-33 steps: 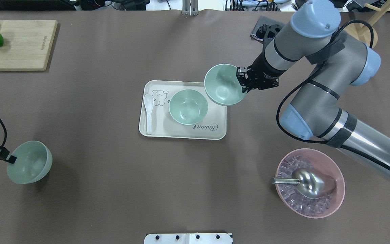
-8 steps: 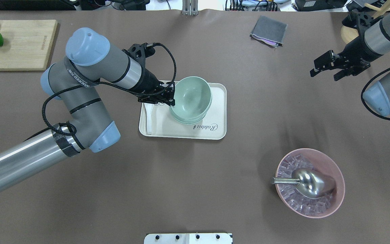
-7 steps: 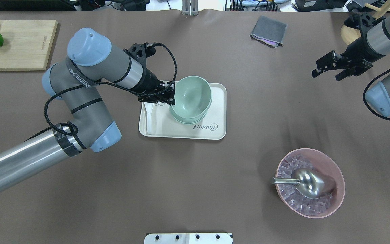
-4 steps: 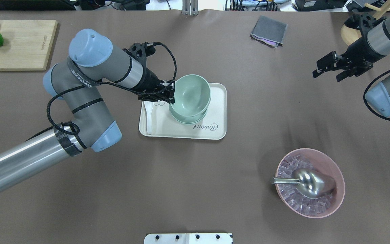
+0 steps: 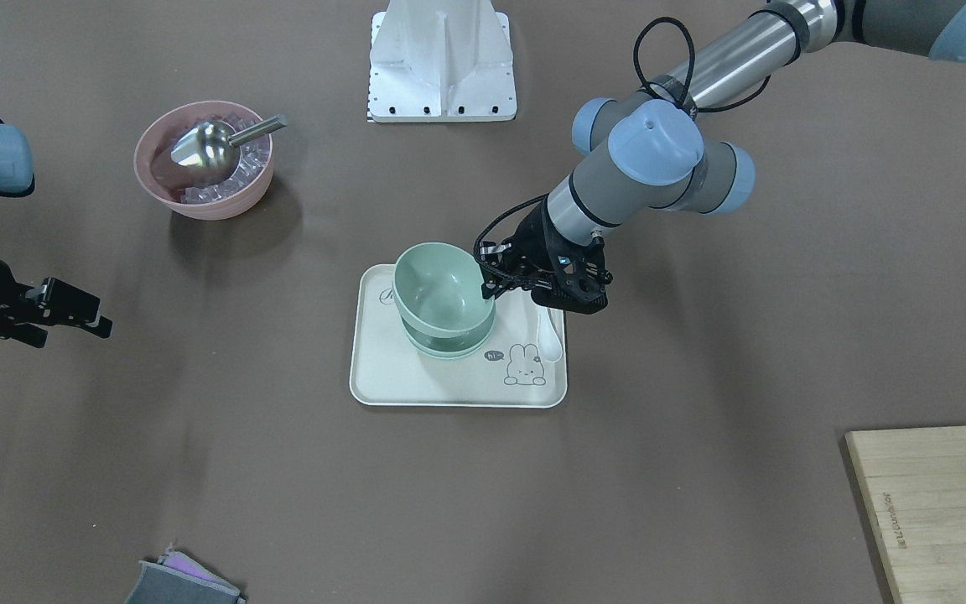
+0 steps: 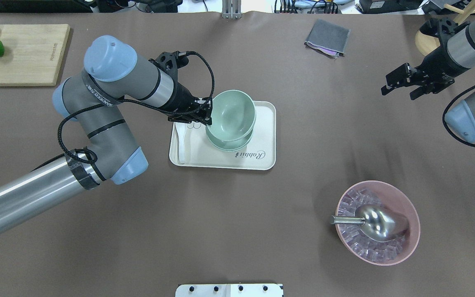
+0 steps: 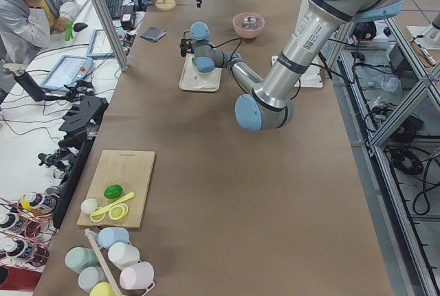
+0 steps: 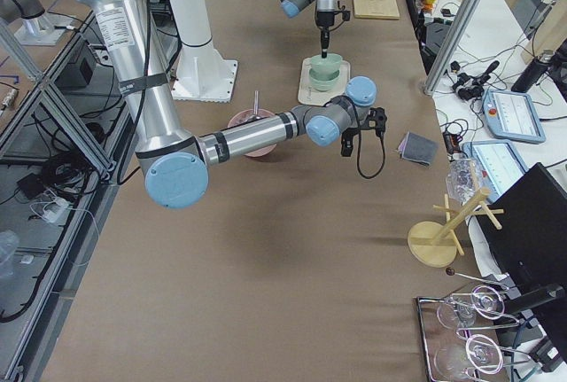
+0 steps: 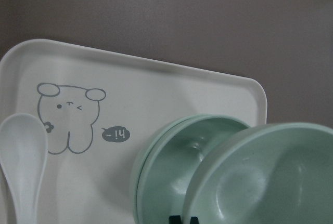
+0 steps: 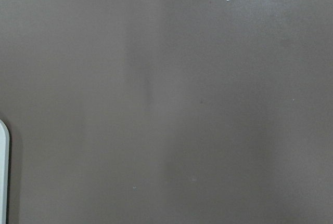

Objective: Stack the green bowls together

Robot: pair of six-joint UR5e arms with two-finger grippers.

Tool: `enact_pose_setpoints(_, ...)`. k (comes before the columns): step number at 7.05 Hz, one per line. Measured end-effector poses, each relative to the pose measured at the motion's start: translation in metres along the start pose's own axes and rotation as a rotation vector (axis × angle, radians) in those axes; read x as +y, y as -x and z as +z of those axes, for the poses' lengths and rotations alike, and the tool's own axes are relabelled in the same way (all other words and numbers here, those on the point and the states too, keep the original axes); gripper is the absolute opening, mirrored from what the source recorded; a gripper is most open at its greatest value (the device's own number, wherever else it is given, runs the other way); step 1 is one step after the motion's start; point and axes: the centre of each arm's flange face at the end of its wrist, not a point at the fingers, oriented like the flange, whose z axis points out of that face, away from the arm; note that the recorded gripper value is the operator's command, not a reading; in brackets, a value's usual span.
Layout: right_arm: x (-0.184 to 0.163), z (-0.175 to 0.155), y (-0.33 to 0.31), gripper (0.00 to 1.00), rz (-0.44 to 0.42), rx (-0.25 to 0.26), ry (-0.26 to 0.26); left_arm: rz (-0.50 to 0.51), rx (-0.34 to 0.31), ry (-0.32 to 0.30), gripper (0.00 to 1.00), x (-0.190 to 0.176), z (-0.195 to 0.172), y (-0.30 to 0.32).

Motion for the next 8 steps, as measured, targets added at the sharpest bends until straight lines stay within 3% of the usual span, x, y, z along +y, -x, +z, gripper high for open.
enact_pose_setpoints(5, 0.000, 0.000, -0.001, 1.00, 0.001, 0.000, 0.000, -0.001, -0.003, -0.035, 0.98, -0.005, -0.008, 0.006)
enact_pose_setpoints(7, 0.002, -0.011, -0.018, 1.00, 0.016, 0.003, -0.014, -0.003, -0.034, -0.013, 0.98, -0.021, -0.047, 0.042)
enact_pose_setpoints(8, 0.005, -0.023, -0.040, 1.00, 0.009, 0.012, -0.030, 0.022, -0.087, 0.001, 0.98, -0.029, -0.075, 0.063)
